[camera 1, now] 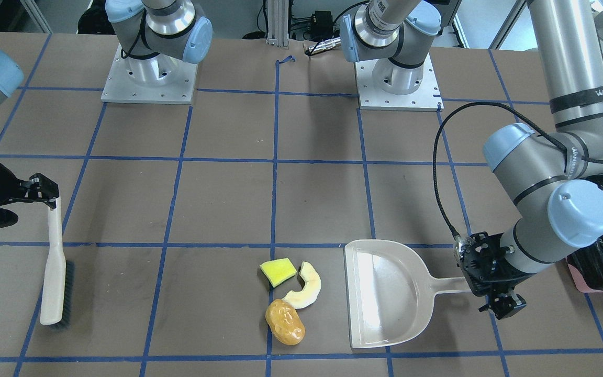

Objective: Sweep and dump trash into bin
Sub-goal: 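Move the left gripper to the dustpan handle while the right reaches the brush, then close the left gripper on the dustpan handle while the right grasps the brush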

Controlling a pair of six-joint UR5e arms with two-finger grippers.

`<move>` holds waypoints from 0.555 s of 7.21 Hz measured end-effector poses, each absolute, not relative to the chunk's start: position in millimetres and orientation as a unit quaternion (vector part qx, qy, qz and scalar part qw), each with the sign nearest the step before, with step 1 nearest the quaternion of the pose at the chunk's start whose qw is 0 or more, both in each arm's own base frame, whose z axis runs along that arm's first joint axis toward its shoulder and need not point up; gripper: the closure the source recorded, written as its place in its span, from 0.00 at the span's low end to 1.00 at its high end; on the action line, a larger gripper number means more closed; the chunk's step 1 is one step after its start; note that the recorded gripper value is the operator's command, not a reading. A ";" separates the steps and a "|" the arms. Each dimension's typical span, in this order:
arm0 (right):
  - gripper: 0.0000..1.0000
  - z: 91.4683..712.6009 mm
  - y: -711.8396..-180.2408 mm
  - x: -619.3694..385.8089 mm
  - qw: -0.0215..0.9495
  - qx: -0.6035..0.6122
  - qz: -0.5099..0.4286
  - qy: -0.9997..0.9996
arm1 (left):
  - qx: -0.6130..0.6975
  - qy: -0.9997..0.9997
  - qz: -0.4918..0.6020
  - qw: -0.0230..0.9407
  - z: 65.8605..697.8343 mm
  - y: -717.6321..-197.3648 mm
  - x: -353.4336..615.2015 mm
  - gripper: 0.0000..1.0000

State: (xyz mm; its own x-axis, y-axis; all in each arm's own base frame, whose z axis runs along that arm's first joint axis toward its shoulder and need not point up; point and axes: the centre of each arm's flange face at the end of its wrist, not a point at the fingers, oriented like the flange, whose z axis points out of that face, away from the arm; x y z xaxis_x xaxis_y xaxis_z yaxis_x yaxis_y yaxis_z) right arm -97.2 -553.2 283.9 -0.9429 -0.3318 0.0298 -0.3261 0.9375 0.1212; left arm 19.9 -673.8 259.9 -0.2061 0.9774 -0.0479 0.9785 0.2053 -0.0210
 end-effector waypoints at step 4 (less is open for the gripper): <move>0.00 242.3 -553.3 -97.9 0.006 0.171 -0.091 -0.981 | 0.653 0.757 0.009 0.023 236.2 -678.1 23.9 0.10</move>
